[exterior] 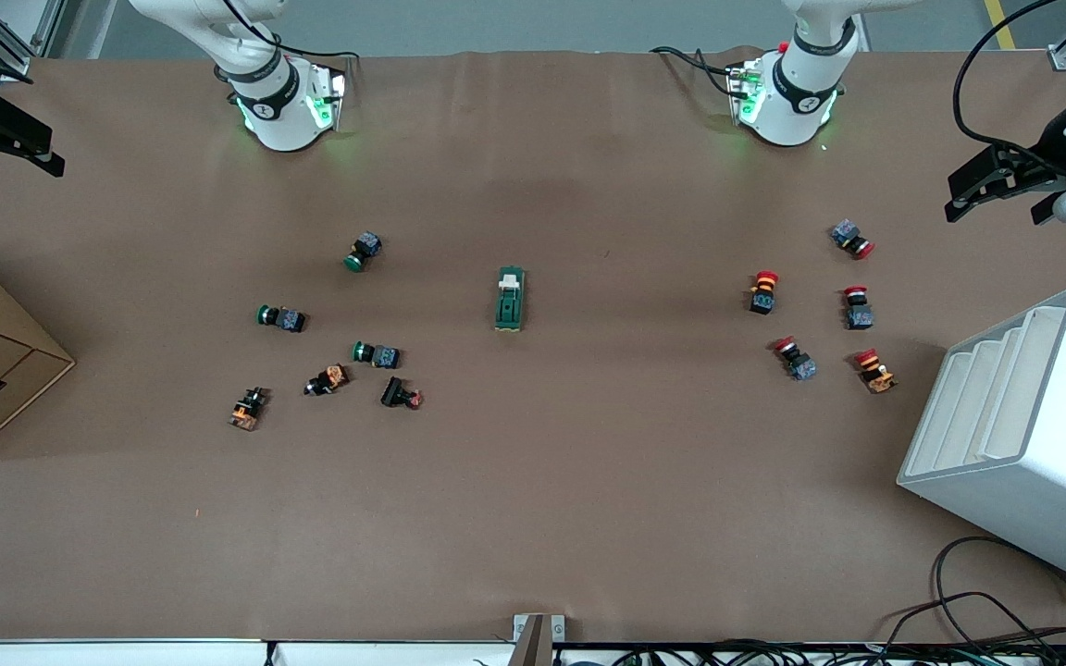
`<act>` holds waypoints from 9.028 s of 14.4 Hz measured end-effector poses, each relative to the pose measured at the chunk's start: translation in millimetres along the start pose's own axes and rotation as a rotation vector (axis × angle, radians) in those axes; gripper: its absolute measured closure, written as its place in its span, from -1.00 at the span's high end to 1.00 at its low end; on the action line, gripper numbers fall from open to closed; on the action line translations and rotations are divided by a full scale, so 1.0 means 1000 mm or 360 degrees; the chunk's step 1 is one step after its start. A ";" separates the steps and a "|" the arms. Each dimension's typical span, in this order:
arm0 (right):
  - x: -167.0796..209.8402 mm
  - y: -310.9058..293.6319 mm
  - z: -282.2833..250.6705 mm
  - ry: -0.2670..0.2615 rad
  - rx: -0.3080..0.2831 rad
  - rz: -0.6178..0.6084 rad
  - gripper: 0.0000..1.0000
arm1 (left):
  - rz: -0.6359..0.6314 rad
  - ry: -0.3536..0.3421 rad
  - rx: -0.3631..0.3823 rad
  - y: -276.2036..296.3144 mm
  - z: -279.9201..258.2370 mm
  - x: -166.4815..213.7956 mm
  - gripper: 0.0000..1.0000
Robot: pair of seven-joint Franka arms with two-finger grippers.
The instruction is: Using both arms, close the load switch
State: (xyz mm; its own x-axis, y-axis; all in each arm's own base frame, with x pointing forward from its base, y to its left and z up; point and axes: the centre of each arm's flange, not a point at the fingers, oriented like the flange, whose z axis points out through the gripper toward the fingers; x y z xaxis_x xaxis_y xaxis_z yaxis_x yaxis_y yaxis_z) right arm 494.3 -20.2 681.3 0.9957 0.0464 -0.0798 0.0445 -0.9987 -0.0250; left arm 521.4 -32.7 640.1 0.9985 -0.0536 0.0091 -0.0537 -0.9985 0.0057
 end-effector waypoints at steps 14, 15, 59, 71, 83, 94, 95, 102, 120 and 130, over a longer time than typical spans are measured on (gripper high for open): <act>0.022 0.004 0.021 -0.0036 -0.0001 0.0008 1.00 | 0.0060 -0.0264 -0.0128 0.109 0.080 0.029 1.00; 0.036 0.007 0.035 -0.0060 0.0000 0.0013 1.00 | 0.0041 -0.0255 -0.0135 0.134 0.095 0.032 1.00; 0.015 -0.431 0.422 -0.0041 0.0225 0.2608 1.00 | -0.0008 0.1619 -0.0055 0.530 0.534 -0.271 0.96; 0.002 -0.465 0.471 -0.0033 0.0208 0.2651 1.00 | 0.0009 0.1653 -0.0030 0.537 0.559 -0.290 0.96; -0.011 -0.478 0.479 0.0044 0.0179 0.2579 1.00 | -0.0006 0.1664 -0.0040 0.537 0.560 -0.291 0.97; -0.019 -0.477 0.487 0.0096 0.0245 0.2542 1.00 | -0.0021 0.1681 -0.0048 0.538 0.561 -0.295 0.97; -0.019 -0.477 0.488 0.0103 0.0251 0.2534 1.00 | -0.0023 0.1688 -0.0048 0.539 0.562 -0.297 0.97; -0.018 -0.467 0.494 0.0161 0.0289 0.2500 1.00 | -0.0041 0.1706 -0.0061 0.540 0.563 -0.302 0.97; -0.012 -0.467 0.473 0.0168 0.0351 0.2528 1.00 | -0.0053 0.1707 -0.0067 0.540 0.563 -0.301 0.97; 0.034 -0.450 0.445 0.0241 0.0499 0.2590 1.00 | -0.0054 0.1707 -0.0067 0.540 0.563 -0.301 0.97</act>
State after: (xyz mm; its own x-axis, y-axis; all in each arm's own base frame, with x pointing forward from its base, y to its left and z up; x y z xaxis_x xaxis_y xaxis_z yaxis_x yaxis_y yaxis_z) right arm 472.5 440.7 246.4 -0.0191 -0.9912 -0.1309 -0.9776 0.0460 -0.2056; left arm 197.1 -559.0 77.7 0.4715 0.0279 0.8814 -0.0466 -0.9973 0.0566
